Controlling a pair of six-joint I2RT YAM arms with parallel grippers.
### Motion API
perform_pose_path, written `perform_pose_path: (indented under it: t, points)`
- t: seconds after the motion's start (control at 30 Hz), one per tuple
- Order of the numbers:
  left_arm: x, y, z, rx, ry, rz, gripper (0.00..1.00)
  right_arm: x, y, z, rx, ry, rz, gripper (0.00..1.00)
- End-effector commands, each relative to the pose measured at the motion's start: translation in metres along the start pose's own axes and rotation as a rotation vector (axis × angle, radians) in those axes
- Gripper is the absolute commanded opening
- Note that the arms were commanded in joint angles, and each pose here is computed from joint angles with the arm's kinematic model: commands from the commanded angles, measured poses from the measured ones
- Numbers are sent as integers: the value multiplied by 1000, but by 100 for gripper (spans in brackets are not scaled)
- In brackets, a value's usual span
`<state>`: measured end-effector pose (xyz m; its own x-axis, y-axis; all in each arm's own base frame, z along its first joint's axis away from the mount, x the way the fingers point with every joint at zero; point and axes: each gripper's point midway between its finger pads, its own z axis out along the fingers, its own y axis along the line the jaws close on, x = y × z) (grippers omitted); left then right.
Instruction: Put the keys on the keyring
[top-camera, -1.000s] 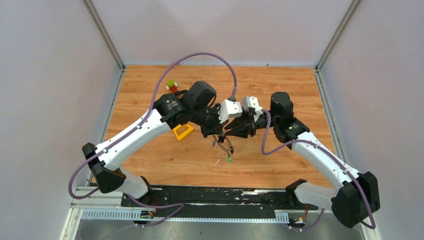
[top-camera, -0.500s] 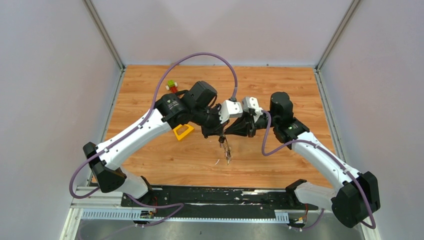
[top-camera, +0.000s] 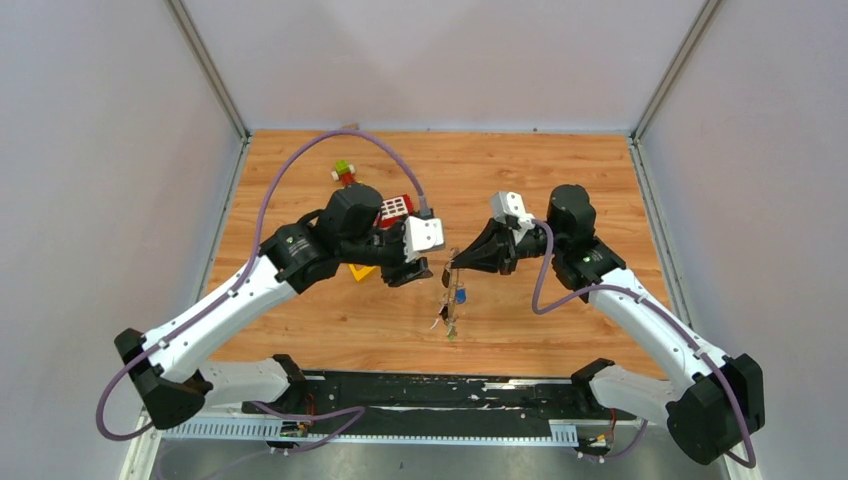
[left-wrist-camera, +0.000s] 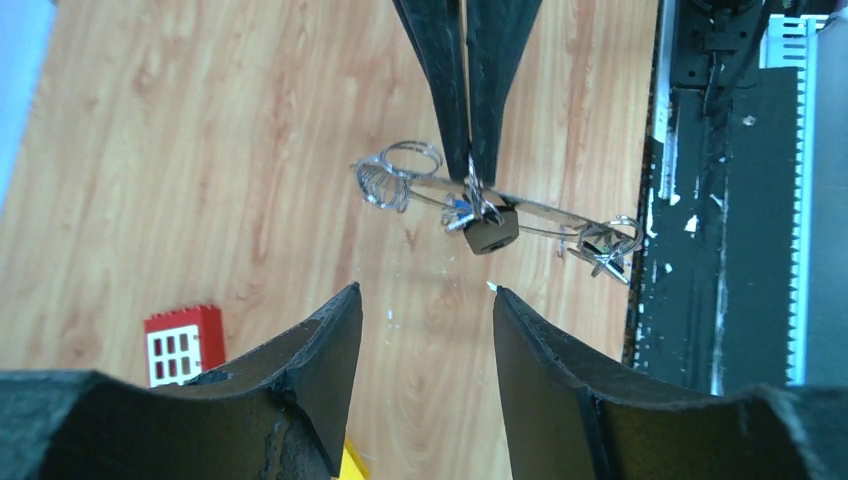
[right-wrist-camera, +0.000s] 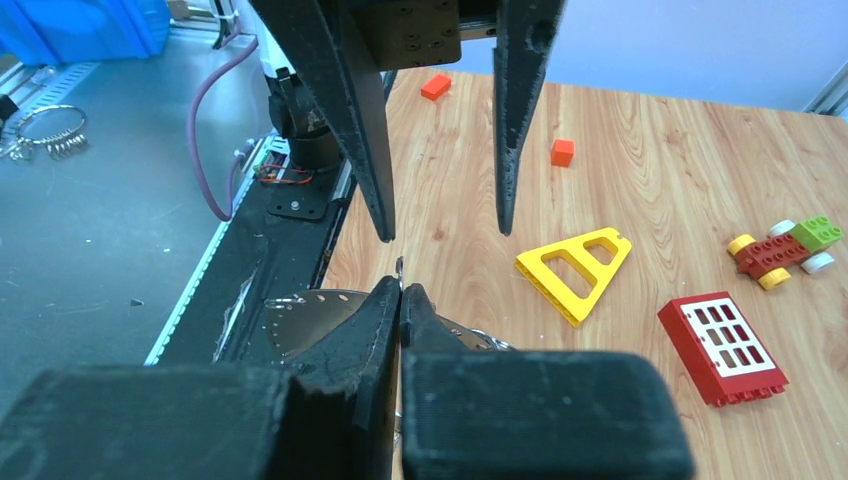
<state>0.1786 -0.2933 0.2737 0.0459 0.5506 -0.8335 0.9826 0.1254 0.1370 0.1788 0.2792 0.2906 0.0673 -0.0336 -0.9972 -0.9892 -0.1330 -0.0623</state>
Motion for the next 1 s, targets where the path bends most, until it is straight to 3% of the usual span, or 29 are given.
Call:
perform_pose_path:
  t: [0.0,0.33,0.63,0.8,0.97]
  points:
    - [-25,2,-7,-23,-189,198,59,-29,6,-2,-38,-56,-71,0]
    - [-22,-10,13,51,-263,257,60,-29,12,-3,-75,-60,-74,0]
    - [-22,-18,27,116,-296,212,59,-27,10,-3,-77,-57,-68,0]
    - [-17,-21,32,145,-278,191,55,-25,10,-3,-74,-55,-65,0]
    - [-12,-26,36,174,-272,166,45,-24,8,-3,-69,-51,-65,0]
